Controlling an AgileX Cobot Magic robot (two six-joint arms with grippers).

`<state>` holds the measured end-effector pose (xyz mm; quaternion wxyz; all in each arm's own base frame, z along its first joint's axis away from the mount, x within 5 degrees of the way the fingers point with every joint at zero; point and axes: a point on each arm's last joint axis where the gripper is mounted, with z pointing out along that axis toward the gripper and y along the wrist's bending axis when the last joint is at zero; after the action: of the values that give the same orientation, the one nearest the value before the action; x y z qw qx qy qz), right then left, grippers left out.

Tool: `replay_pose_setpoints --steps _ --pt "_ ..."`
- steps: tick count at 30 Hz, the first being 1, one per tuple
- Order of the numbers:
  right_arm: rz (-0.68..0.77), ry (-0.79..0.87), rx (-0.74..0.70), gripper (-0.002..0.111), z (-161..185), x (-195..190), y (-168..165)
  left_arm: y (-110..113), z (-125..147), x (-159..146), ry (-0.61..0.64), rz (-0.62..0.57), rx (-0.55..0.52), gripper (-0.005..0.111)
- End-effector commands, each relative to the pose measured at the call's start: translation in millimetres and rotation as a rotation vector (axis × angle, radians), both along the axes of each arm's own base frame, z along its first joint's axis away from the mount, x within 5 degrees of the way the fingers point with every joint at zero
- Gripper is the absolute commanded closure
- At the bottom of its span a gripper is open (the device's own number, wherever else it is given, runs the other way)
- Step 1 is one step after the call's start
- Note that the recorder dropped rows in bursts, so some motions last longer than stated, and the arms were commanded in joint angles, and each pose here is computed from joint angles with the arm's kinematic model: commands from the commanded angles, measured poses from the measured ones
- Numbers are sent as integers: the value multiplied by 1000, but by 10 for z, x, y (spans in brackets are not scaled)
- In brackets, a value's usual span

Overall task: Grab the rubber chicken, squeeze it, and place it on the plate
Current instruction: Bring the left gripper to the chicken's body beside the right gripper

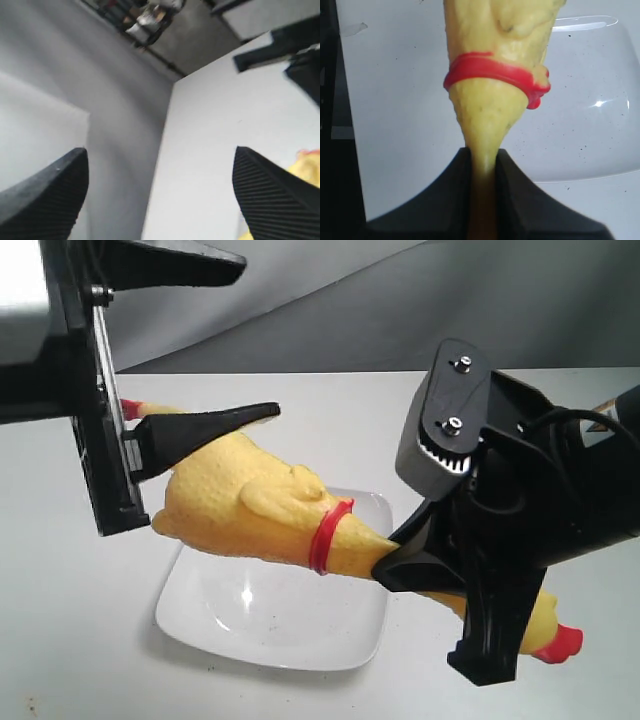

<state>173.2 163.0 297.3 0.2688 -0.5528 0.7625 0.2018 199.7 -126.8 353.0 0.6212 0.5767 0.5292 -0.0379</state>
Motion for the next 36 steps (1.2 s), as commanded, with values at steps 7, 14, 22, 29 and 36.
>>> replay_pose_setpoints --steps 7,14,22,29,36 --pt "-10 -22 34 108 44 -3 12 39 -173 -390 -241 376 260 44" --pt "-10 -22 34 108 44 -3 12 -56 80 -337 70 478 302 45" --pt "-14 -12 47 108 50 -8 20 -351 56 -362 507 301 648 44" --pt "-9 -4 44 108 47 -17 19 -480 -185 -114 455 362 802 33" --pt "-9 4 49 108 48 -22 23 -591 -220 -13 335 321 826 22"
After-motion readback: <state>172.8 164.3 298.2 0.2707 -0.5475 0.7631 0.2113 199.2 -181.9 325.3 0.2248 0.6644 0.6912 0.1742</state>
